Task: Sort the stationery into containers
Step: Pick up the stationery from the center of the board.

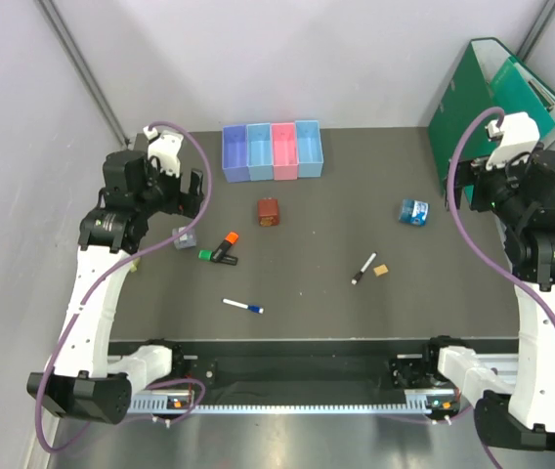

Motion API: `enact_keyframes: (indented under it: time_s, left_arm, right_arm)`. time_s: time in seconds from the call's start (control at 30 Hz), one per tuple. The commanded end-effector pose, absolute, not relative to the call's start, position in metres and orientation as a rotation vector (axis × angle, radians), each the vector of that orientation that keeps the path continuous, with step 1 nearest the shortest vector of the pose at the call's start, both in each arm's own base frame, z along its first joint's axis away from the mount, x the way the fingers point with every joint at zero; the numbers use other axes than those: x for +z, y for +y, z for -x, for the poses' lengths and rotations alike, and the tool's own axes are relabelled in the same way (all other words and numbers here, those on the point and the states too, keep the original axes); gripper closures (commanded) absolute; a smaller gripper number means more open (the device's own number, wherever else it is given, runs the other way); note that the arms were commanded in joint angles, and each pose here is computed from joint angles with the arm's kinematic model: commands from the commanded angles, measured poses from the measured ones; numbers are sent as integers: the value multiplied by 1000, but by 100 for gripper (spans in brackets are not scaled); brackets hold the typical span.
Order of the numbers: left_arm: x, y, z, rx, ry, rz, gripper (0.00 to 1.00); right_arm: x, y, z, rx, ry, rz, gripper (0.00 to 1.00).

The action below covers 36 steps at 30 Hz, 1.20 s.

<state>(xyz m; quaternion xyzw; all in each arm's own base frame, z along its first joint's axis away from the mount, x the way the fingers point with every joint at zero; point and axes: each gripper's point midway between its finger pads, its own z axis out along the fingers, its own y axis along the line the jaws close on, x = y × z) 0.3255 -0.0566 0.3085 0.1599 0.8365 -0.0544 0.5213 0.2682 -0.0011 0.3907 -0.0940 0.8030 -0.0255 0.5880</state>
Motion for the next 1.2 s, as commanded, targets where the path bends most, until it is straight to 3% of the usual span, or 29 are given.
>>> enact_keyframes:
  time_s: [0.0,0.83,1.17]
  left_arm:
    - [327,-56,-321,-134,1950,-371,1]
    - [314,-58,-323,-156,1982,-359,1]
    - [234,-94,-335,-243,2177,-364,1]
  right_arm:
    - [419,-1,-261,-73,1786,218,0]
    - [418,5,-257,-93,1747,333,0]
    - [391,-15,-266,-187,1779,259,0]
